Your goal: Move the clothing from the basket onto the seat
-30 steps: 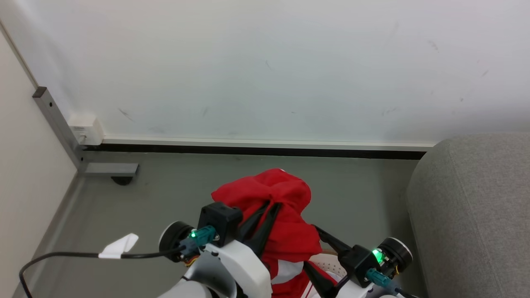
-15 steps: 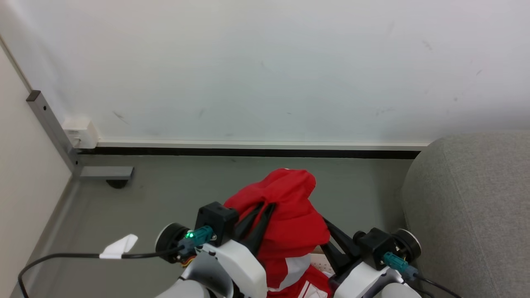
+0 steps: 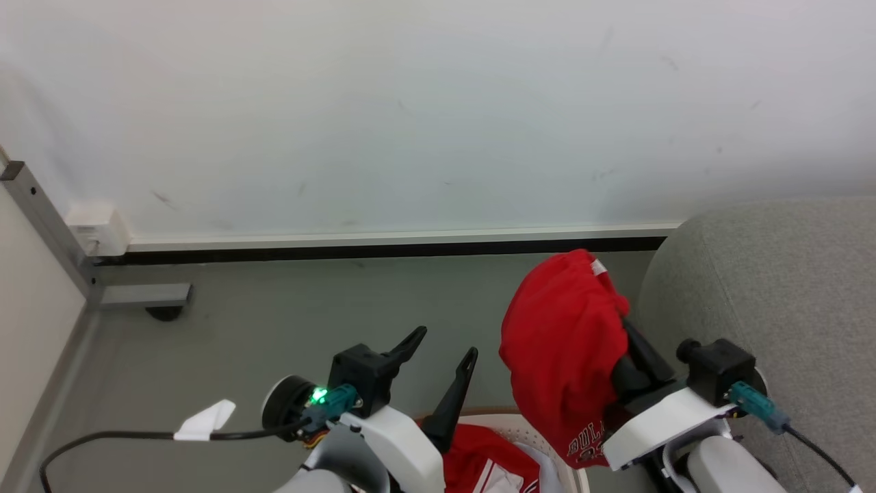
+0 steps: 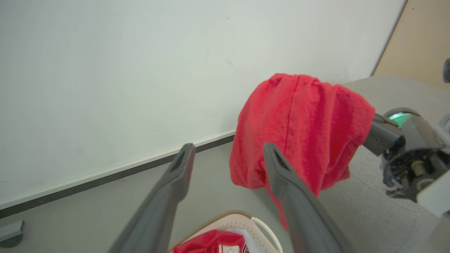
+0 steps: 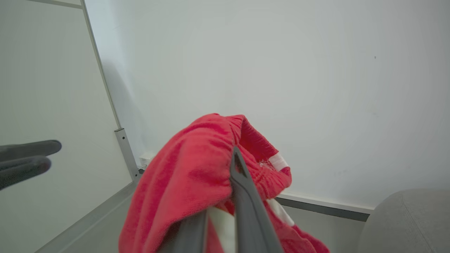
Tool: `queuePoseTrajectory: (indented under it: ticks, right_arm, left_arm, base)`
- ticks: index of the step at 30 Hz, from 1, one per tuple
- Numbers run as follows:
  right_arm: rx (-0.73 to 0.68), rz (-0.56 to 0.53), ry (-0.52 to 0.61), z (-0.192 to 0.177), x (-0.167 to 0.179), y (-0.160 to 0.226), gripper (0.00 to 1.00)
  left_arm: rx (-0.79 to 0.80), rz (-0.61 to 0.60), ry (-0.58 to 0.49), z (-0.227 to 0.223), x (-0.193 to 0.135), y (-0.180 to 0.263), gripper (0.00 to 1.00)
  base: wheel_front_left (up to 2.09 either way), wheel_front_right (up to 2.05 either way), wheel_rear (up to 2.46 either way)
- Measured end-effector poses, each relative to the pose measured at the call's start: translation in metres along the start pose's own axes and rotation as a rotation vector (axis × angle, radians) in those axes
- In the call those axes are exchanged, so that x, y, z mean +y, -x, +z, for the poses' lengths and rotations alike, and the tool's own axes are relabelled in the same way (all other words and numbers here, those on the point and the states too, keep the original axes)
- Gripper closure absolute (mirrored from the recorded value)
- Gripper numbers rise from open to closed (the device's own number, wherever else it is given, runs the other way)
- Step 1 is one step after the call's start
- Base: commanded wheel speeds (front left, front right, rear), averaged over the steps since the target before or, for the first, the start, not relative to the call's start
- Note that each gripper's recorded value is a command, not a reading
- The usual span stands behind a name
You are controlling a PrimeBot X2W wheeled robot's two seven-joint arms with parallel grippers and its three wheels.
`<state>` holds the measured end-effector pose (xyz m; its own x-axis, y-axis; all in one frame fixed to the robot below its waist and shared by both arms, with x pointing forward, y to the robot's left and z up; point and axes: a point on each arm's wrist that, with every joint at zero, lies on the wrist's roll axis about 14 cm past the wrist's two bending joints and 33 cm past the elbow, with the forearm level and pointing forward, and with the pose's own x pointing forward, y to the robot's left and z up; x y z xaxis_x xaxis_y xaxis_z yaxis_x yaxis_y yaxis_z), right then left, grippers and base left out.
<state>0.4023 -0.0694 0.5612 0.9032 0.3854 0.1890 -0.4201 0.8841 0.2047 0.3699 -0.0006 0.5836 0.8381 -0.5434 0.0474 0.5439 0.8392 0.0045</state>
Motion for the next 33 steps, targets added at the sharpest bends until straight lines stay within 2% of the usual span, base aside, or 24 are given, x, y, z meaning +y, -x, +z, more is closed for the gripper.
queuePoseTrajectory:
  ticks: [8, 16, 24, 33]
  right_arm:
    - [-0.103, -0.144, 0.035, 0.039, -0.057, 0.019, 1.0]
    - [-0.163, -0.29, 0.083, 0.066, -0.107, 0.056, 1.0]
    - [-0.159, -0.387, 0.112, 0.07, -0.135, 0.086, 1.0]
    - [-0.145, -0.439, 0.095, 0.064, -0.154, 0.088, 1.0]
  left_arm:
    - [0.005, -0.074, 0.01, -0.005, -0.021, -0.013, 0.0]
    - [0.0, -0.161, 0.026, -0.006, -0.049, -0.028, 0.0]
    - [-0.01, -0.238, 0.043, -0.005, -0.073, -0.04, 0.0]
    - [-0.005, -0.268, 0.06, -0.01, -0.077, -0.05, 0.0]
  base:
    - [0.0, 0.0, 0.0]
    - [0.0, 0.0, 0.0]
    - [0.0, 0.0, 0.0]
    - [0.0, 0.0, 0.0]
